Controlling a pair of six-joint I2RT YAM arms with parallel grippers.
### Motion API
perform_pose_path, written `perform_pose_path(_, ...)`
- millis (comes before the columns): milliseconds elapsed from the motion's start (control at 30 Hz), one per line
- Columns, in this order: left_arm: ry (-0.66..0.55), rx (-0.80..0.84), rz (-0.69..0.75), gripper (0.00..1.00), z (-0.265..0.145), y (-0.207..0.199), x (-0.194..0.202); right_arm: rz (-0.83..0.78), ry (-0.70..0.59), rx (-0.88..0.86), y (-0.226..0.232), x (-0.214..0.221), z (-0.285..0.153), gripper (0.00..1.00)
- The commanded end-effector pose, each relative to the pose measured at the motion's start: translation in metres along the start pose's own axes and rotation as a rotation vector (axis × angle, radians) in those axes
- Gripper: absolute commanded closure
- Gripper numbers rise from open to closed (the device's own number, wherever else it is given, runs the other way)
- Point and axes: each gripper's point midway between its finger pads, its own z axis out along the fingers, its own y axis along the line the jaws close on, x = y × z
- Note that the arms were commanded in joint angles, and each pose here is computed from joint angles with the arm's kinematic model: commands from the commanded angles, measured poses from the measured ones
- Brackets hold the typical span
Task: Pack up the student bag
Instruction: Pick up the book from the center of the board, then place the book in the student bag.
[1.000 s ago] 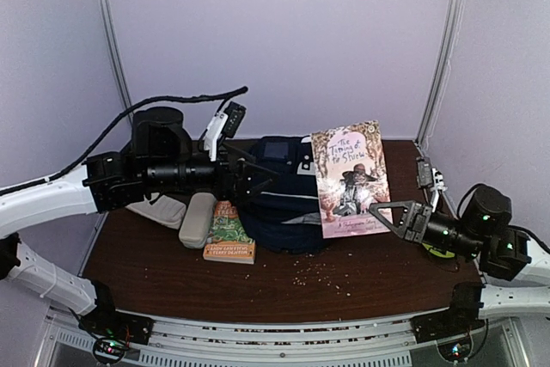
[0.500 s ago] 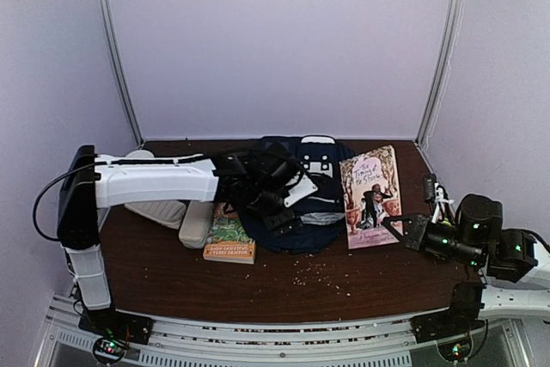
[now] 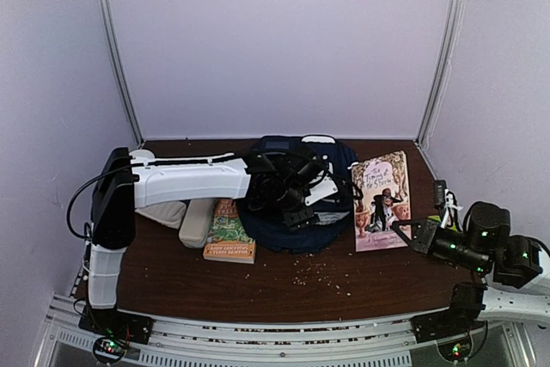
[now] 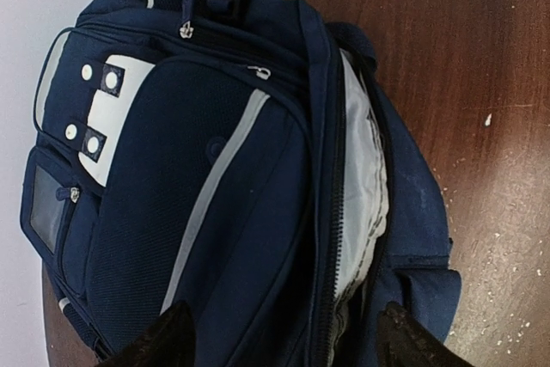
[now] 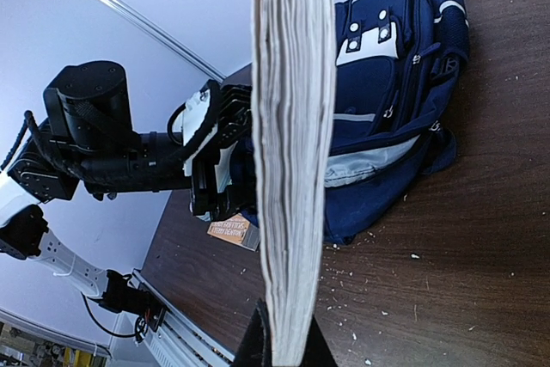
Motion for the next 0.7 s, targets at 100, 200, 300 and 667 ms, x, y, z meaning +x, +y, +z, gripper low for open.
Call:
perform_pose_path(100,0.009,0.057,-0.009,0.32,0.017,0.0,0.0,0.032,-0.038,-0.055,0.007,-0.007,-0.005,1.0)
perform_pose_path(200,0.046,0.086,0.007,0.39,0.028,-0.008,0.011,0.035,-0.029,-0.078,0.013,-0.006,-0.005,1.0)
perform_pose_path(300,0.079,0.062,-0.004,0.59,0.037,-0.004,0.02,0.034,-0.009,-0.12,0.021,-0.003,-0.003,1.0)
perform_pose_path(667,-0.115,-0.102,-0.139,1.0,-0.032,0.057,-0.032,0.056,0.066,-0.204,0.036,0.01,-0.002,1.0)
